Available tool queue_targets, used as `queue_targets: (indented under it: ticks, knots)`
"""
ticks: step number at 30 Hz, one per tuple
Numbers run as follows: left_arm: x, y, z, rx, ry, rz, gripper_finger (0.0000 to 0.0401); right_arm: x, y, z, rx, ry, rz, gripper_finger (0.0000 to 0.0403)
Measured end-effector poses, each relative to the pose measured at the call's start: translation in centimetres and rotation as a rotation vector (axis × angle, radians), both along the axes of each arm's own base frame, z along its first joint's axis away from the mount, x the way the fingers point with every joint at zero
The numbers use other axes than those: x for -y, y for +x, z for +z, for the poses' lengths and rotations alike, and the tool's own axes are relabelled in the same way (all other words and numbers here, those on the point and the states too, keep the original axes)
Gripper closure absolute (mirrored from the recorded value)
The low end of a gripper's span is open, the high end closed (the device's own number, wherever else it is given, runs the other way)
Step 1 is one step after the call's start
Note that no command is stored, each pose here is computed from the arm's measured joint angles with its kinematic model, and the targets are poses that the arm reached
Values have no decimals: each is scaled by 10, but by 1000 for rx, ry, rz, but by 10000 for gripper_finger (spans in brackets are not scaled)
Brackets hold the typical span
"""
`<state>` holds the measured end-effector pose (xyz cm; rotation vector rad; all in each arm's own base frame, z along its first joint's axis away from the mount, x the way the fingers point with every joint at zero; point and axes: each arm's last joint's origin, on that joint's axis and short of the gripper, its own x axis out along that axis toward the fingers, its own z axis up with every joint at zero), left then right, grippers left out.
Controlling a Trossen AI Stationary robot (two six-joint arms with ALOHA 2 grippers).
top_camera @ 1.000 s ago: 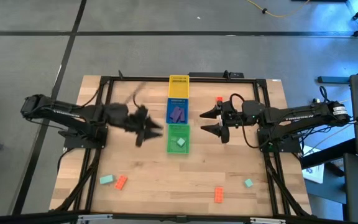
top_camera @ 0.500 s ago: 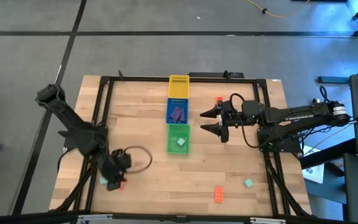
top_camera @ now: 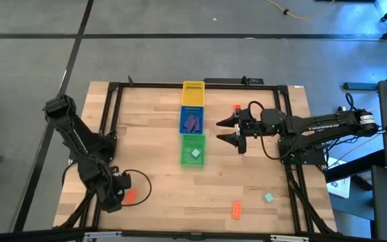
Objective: Sort & place blocks by color
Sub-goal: Put the left light blue block into the green basket
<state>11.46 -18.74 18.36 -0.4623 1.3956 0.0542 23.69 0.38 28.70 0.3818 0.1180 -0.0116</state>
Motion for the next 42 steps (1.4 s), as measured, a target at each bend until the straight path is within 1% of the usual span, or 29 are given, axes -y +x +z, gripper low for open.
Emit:
queue_targets:
  ticks: [4, 11, 21, 37, 42]
  knots:
    - [5, -7, -3, -18, 19, -20, 211, 0, 0, 0, -2, -1, 0, 95]
    - [5, -12, -12, -59, 96, -48, 211, 0, 0, -1, -6, -3, -1, 95]
    - [9, -10, -14, -50, 76, -65, 211, 0, 0, -1, -8, -4, -3, 95]
    - [15, -7, -37, -104, 167, -67, 211, 0, 0, -1, -8, -4, -3, 95]
    - [18, -6, -42, -106, 168, -66, 211, 0, 0, -1, -8, -4, -2, 95]
